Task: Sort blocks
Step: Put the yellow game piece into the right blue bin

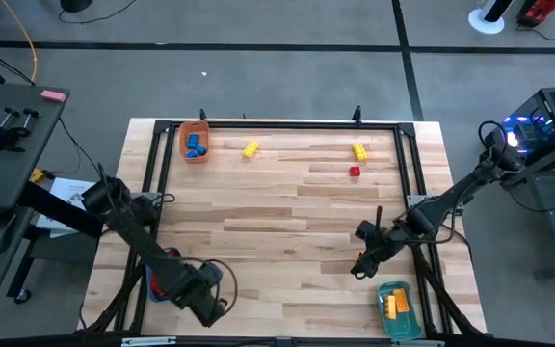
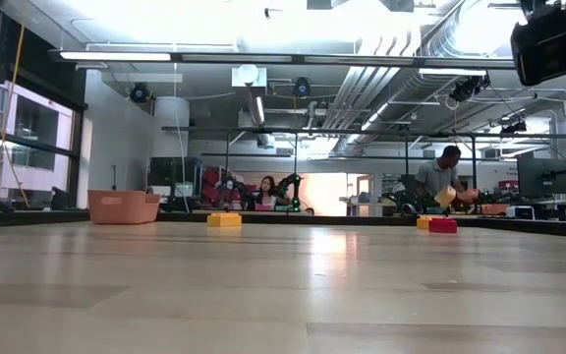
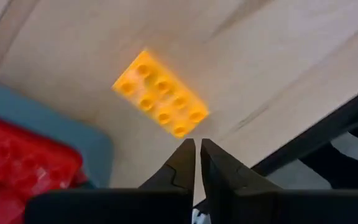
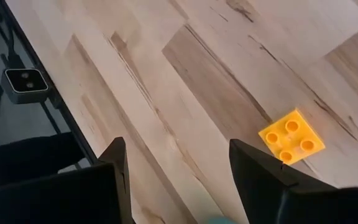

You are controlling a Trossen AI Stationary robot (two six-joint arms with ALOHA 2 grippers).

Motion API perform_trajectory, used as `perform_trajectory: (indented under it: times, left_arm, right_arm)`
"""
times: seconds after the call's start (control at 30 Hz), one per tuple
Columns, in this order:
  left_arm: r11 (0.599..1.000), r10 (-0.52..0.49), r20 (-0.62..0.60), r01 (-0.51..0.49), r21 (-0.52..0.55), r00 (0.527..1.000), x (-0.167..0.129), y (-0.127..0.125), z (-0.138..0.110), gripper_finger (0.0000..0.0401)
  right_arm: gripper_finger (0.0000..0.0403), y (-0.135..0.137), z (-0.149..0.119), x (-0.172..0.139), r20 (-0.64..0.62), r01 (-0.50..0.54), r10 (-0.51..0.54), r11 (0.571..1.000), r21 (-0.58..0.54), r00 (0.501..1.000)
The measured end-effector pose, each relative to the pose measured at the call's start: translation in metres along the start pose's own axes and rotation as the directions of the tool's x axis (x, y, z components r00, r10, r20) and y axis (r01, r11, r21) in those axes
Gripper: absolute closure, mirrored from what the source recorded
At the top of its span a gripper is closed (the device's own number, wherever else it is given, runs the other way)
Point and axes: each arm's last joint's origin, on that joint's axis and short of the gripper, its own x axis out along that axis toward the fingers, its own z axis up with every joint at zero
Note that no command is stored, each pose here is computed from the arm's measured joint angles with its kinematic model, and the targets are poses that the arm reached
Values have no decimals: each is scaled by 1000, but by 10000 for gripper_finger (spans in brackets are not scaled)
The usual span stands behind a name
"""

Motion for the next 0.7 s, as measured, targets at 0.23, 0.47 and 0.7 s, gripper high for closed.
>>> perform_trajectory:
  times: [0.23,0.47,0.7]
  left_arm:
    - [999,27,49,-25,-44,998,1,3,-5,400]
    - [990,140,37,-139,-31,990,27,1,2,401]
    - [990,143,33,-142,-11,989,30,0,2,401]
  right_arm:
    - [238,1,1,0,5,-14,14,999,-39,1000]
    - [238,1,1,0,6,-15,15,999,-39,1000]
    - [238,1,1,0,7,-17,17,999,-38,1000]
